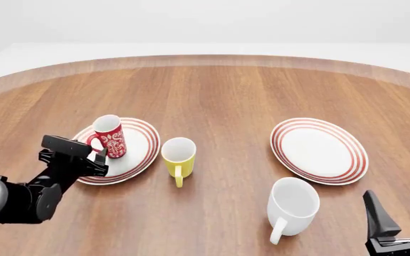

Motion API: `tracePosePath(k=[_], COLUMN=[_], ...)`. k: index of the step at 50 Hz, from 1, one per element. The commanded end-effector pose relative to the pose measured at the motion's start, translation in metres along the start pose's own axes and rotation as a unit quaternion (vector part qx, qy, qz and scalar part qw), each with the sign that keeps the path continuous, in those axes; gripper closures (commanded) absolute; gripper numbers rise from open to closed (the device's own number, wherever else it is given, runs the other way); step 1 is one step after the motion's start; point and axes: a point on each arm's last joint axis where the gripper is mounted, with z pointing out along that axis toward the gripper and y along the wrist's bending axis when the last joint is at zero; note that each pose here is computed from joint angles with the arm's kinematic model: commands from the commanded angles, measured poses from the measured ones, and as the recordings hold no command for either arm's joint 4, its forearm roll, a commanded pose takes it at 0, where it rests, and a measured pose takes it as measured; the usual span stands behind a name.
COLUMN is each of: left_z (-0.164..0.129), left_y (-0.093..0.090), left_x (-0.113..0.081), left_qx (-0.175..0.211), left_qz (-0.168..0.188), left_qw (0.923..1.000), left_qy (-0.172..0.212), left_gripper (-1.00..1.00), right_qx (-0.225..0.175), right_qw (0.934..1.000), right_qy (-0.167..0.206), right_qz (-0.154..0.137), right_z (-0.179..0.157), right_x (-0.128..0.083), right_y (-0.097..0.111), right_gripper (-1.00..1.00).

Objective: Put the red mug on the left plate.

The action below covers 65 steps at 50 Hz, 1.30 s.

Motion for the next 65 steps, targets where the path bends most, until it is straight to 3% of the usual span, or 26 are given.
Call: tracePosePath(k=[1,27,45,65], left_z=[-0.009,-0.016,-0.025,-0.047], left_y=[-0.006,-0.018,-0.036,-0.058], left_x=[-0.004,-0.008,-0.007,-0.021], left_qx=[0.009,0.032,0.063,0.109], left_qz=[0.0,-0.001,0.004,-0.001], left_qw=[0.9999,0.9994,0.9977,0.9926], left_qy=[-0.008,-0.014,-0.023,-0.053], left_gripper=[-1.0,-1.0,-1.0,-1.0], right_qx=[0.0,0.0,0.0,-0.002], right_qw=[1.0,1.0,1.0,1.0], right_qy=[0.0,0.0,-0.001,0.0], right_qz=[0.0,0.0,-0.001,-0.002], right_z=[0.0,-0.001,-0.001,-0.001], right_x=[0.0,0.0,0.0,0.0], right_y=[0.0,0.0,0.0,0.0], right_gripper=[-1.0,-1.0,-1.0,-1.0])
